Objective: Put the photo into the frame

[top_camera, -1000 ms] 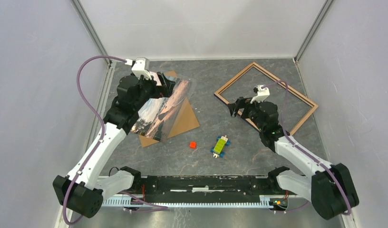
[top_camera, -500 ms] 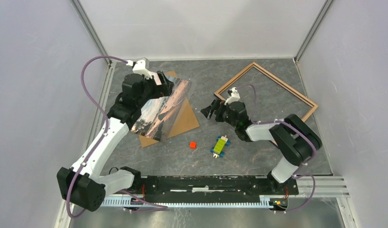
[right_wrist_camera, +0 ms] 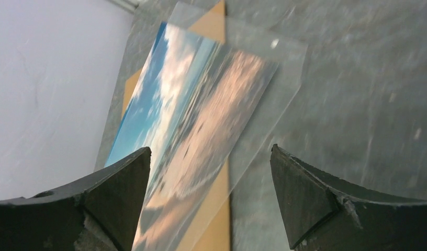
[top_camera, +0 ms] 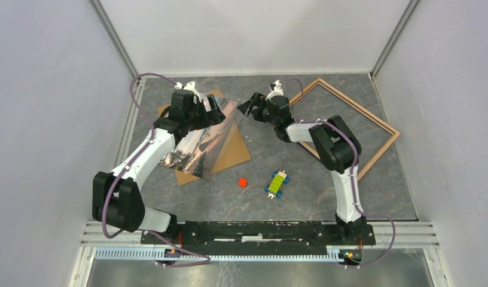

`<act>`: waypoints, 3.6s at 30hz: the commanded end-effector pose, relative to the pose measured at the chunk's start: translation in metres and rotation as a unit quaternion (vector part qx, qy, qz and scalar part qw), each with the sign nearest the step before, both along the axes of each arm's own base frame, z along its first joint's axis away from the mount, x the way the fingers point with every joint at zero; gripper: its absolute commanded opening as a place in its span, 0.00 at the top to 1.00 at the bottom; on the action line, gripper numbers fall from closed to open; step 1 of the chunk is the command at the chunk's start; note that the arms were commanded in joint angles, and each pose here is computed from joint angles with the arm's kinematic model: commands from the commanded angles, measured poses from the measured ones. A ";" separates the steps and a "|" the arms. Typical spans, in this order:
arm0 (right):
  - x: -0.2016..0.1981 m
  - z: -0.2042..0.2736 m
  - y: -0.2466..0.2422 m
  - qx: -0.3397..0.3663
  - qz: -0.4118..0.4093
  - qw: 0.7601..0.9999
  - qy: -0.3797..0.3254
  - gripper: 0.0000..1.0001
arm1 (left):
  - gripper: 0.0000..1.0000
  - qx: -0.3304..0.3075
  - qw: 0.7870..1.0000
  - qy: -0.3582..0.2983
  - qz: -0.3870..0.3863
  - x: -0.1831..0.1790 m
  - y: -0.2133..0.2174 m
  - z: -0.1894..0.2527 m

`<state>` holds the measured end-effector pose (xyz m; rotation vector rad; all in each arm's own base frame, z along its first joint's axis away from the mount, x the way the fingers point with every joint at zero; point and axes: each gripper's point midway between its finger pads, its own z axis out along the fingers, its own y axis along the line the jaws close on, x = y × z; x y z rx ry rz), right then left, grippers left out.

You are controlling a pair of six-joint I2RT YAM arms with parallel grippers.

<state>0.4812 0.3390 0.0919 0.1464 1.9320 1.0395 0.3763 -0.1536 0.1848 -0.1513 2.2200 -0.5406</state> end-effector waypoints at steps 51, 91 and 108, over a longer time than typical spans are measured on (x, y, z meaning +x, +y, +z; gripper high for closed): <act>0.042 -0.009 -0.010 0.059 0.119 0.991 0.034 0.39 | 0.00 -0.012 0.932 0.288 0.221 -0.006 0.052 -0.161; -0.043 -0.040 -0.024 0.011 0.181 0.969 0.165 0.42 | 0.00 0.003 0.921 0.282 0.267 0.005 0.092 -0.156; -0.024 -0.051 -0.063 -0.155 0.128 0.969 0.146 0.36 | 0.00 0.000 0.919 0.291 0.268 0.004 0.092 -0.161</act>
